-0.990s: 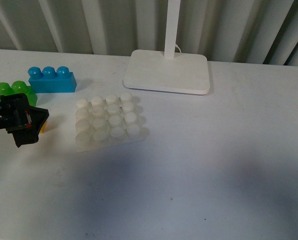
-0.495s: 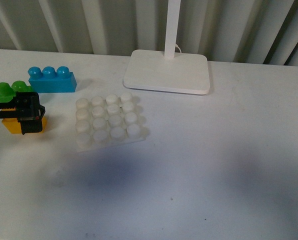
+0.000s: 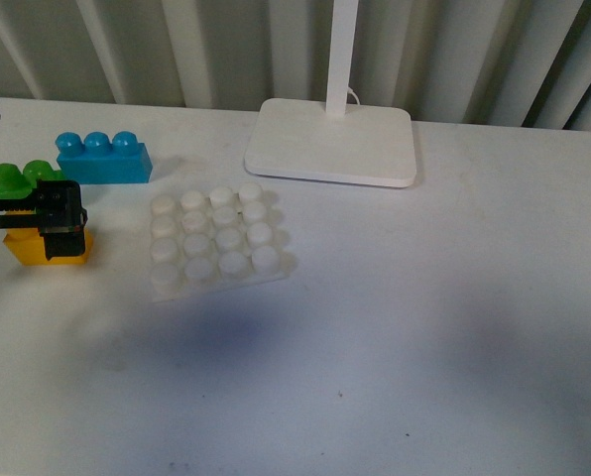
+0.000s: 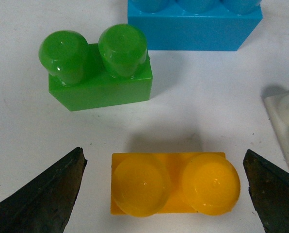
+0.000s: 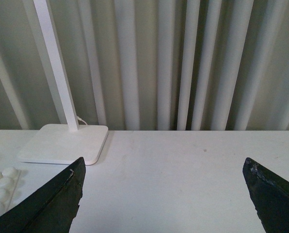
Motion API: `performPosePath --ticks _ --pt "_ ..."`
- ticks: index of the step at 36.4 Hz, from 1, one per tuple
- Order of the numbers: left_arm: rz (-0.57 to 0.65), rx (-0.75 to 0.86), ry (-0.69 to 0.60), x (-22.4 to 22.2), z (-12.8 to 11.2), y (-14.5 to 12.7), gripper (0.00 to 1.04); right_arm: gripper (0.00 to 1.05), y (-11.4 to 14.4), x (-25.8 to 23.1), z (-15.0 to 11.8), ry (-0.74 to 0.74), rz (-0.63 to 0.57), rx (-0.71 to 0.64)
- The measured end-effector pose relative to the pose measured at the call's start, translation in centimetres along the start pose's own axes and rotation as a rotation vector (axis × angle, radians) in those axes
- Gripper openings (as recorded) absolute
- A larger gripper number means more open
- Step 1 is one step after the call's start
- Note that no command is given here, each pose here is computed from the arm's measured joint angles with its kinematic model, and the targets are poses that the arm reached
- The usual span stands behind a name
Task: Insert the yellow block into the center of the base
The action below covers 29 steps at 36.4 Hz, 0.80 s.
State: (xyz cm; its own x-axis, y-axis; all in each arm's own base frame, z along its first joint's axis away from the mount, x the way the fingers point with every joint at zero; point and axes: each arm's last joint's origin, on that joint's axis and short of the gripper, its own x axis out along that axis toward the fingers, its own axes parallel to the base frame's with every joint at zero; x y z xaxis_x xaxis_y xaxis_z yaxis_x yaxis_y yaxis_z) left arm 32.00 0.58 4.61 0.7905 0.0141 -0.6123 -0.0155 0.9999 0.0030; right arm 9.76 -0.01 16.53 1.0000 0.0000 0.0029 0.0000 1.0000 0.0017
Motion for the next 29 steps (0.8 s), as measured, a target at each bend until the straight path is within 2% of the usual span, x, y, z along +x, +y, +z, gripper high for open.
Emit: performPosePath --ticks 21,24,27,29 --pt "0.024 0.005 0.027 0.73 -0.43 -0.05 0.98 0.95 0.00 0.00 0.00 0.000 0.000 0.000" --pt "0.024 0.003 0.028 0.73 -0.43 -0.07 0.88 0.95 0.00 0.00 0.00 0.000 0.000 0.000" --pt "0.024 -0.002 0.028 0.73 -0.44 -0.07 0.71 0.95 0.00 0.00 0.00 0.000 0.000 0.000" --pt "0.024 -0.004 0.028 0.73 -0.44 -0.07 0.66 0.95 0.00 0.00 0.00 0.000 0.000 0.000"
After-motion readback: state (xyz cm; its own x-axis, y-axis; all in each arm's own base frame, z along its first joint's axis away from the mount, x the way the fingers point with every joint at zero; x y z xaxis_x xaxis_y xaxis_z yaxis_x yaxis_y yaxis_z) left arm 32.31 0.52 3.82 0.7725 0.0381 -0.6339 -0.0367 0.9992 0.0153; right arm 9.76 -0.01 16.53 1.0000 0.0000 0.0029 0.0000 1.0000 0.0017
